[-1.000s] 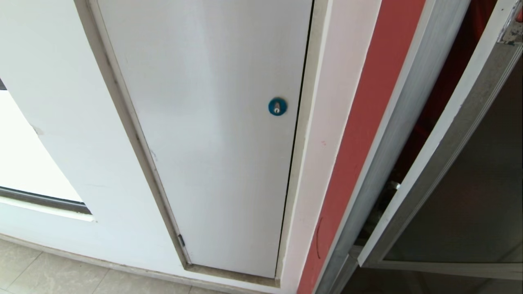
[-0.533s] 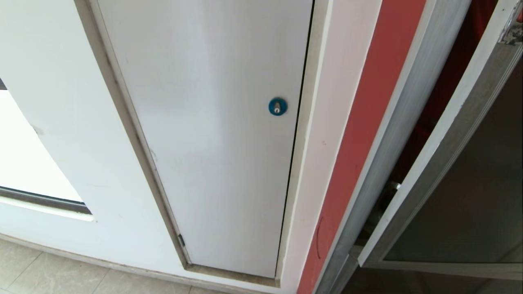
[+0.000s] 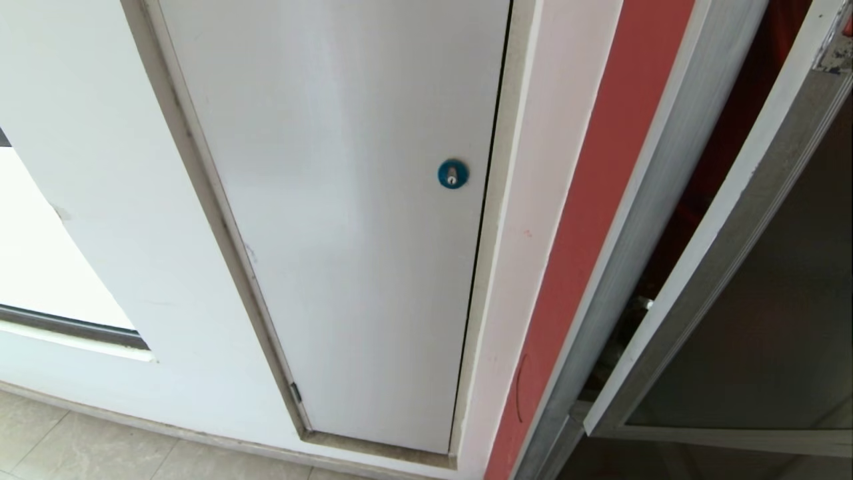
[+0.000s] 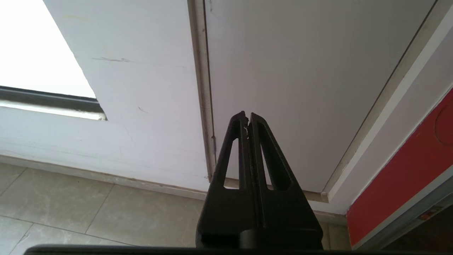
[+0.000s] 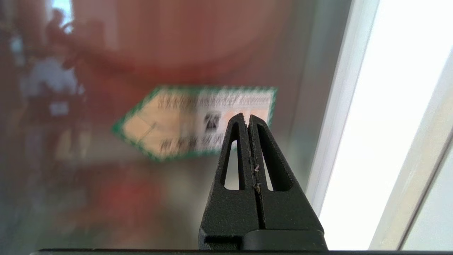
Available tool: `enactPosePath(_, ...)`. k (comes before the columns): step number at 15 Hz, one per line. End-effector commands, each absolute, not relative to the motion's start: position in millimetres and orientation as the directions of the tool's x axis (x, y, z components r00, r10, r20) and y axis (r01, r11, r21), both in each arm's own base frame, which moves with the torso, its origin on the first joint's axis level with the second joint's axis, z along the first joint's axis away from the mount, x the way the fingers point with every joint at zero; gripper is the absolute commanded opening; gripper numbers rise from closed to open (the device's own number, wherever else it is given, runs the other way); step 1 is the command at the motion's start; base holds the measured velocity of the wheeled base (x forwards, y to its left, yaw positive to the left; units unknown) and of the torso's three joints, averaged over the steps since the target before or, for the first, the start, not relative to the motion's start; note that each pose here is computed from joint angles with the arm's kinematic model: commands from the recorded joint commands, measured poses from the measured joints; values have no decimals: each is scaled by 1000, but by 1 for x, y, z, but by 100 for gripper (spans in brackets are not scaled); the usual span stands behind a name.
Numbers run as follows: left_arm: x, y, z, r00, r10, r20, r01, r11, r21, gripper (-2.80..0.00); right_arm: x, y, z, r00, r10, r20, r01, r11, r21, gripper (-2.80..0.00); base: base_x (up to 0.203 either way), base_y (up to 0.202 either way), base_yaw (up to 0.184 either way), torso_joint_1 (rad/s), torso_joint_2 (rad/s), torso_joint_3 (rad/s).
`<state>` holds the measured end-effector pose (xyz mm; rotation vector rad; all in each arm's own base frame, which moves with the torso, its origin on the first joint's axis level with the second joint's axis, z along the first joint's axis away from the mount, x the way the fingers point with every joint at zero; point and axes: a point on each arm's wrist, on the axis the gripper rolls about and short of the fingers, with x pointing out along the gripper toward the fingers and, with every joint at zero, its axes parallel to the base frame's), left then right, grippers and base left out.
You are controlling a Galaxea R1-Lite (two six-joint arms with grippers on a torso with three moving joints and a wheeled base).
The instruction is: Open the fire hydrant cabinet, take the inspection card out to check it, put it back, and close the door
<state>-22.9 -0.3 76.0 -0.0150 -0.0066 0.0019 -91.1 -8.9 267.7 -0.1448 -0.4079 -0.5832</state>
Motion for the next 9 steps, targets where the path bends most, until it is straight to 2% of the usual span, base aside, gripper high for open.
enactPosePath(1, -23, 0, 76, 1000, 2, 6, -1, 1000, -15, -280, -94, -9, 241, 773, -482, 411, 541, 840, -33, -280, 0, 0, 0, 0, 0, 0)
enactPosePath(5, -23, 0, 76, 1000, 3, 6, -3, 1000, -15, -280, -85, -7, 188, 854, -341, 393, 407, 908, -97, -280, 0, 0, 0, 0, 0, 0)
enactPosePath(9, -23, 0, 76, 1000, 3, 6, -3, 1000, -15, -280, -61, -4, 158, 932, -218, 289, 209, 976, 63, -280, 0, 0, 0, 0, 0, 0)
